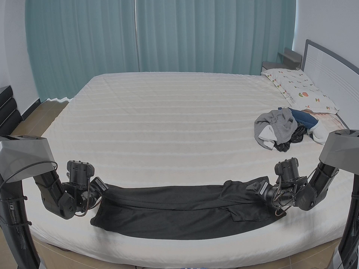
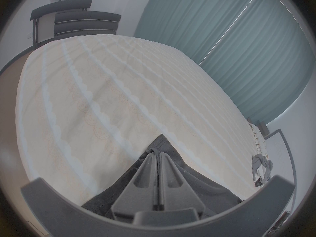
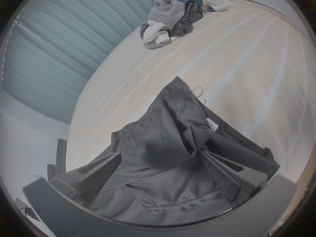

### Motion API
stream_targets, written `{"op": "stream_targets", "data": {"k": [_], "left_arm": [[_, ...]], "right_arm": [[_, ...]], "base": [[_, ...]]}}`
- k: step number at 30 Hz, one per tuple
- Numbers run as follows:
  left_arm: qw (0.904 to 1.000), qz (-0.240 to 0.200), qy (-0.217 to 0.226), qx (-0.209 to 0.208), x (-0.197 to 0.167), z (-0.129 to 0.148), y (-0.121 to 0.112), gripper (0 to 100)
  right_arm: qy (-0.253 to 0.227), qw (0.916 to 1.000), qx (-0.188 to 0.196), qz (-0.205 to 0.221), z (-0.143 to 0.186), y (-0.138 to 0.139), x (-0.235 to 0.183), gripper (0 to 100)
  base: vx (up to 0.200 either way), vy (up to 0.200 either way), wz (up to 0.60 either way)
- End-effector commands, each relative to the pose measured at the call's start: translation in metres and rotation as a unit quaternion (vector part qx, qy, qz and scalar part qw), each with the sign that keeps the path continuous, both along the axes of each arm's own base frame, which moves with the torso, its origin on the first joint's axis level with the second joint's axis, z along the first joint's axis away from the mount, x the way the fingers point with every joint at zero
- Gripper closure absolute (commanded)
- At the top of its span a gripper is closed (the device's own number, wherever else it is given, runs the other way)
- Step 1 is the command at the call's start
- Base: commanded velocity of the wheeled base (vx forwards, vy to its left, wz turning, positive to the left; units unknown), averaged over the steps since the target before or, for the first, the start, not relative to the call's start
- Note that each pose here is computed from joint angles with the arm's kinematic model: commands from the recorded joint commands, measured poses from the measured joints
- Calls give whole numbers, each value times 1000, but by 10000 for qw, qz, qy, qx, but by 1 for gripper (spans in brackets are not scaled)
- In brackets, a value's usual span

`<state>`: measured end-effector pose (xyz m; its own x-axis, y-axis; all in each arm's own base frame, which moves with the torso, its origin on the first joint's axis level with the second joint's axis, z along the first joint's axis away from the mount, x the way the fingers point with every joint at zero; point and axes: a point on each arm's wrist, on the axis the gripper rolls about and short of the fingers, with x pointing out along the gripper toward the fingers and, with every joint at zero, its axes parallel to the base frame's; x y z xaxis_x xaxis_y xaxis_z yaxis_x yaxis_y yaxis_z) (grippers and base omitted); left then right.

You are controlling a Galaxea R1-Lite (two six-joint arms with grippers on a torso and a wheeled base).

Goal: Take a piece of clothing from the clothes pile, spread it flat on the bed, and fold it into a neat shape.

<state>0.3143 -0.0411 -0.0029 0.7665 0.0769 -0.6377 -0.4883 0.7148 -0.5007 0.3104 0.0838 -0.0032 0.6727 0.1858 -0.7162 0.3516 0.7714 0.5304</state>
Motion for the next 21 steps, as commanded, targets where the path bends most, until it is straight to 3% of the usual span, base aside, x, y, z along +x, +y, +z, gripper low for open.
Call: {"op": "stream_targets", "data": {"k": [1,4,5,21], "left_arm": [[10000,-2,-26,-15,0,1,0,100],[9999,81,-81,-123,2,2,-1,100],[9998,93,-90,-163,3,3,-1,100],[9995,107,-212,-204,5,5,-1,100]], "right_arm": [[20,10000,-4,3,-1,0,0,0],[34,10000,-8,-28,-2,-2,1,0],[42,10000,-10,-28,-3,-2,1,100],[-160,9995,-114,-267,3,-6,6,100]], "base": [[0,0,0],[0,0,0],[0,0,0],[0,0,0]]}}
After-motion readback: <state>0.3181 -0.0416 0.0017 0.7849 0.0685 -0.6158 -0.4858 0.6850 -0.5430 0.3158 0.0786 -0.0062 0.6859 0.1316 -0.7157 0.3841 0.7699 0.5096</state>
